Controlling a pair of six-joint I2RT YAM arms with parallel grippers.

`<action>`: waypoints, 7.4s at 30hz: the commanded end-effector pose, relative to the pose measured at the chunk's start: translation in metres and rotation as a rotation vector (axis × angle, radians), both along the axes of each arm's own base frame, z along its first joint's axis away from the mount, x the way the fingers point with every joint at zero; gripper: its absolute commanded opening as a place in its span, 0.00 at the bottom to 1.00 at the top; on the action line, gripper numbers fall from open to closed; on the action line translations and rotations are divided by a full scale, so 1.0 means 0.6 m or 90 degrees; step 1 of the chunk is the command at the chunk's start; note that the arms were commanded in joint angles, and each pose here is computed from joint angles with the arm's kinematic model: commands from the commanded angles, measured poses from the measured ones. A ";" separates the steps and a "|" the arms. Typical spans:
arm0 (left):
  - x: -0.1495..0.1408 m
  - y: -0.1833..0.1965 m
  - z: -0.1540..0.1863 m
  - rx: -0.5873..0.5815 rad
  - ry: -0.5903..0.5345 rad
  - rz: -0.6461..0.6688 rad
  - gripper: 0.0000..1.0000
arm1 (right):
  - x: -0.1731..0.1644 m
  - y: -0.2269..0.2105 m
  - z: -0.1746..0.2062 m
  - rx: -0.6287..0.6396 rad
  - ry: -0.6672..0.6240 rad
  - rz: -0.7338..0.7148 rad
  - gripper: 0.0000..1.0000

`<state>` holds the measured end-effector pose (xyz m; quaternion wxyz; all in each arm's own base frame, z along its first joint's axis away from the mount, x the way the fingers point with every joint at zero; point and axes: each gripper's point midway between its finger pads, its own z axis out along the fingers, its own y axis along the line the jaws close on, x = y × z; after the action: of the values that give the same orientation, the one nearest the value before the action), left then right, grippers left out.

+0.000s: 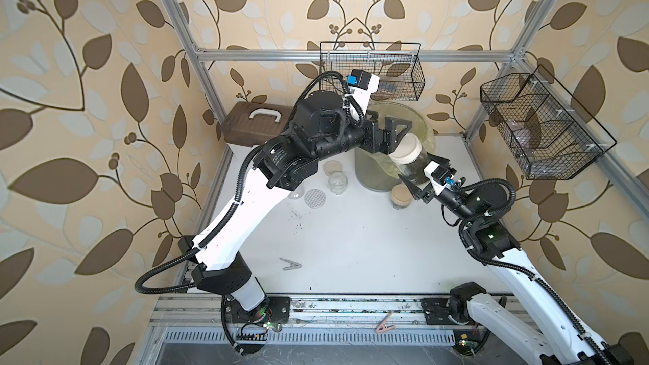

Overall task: Empty moldy tea leaves from jars
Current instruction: Unscrew the lid from the jar, then place the lid at the center of the board.

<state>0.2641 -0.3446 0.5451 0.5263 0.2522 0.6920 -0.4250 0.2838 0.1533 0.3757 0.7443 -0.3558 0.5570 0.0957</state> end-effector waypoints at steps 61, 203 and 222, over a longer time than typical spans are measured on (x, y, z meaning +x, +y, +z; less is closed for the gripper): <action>0.104 -0.029 -0.110 -0.170 0.414 0.208 0.69 | 0.040 -0.019 0.060 -0.093 -0.134 -0.169 0.34; 0.097 0.155 -0.682 0.283 0.352 0.592 0.61 | -0.042 -0.051 0.073 -0.025 -0.085 -0.155 0.27; 0.122 0.150 -0.824 0.408 0.363 0.625 0.65 | -0.048 -0.049 0.076 -0.033 -0.080 -0.147 0.26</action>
<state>0.3231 -0.2512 0.0376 0.3280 -0.0609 0.9417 0.0428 0.2717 0.1268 0.3709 0.7256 -0.3315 0.6023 -0.0307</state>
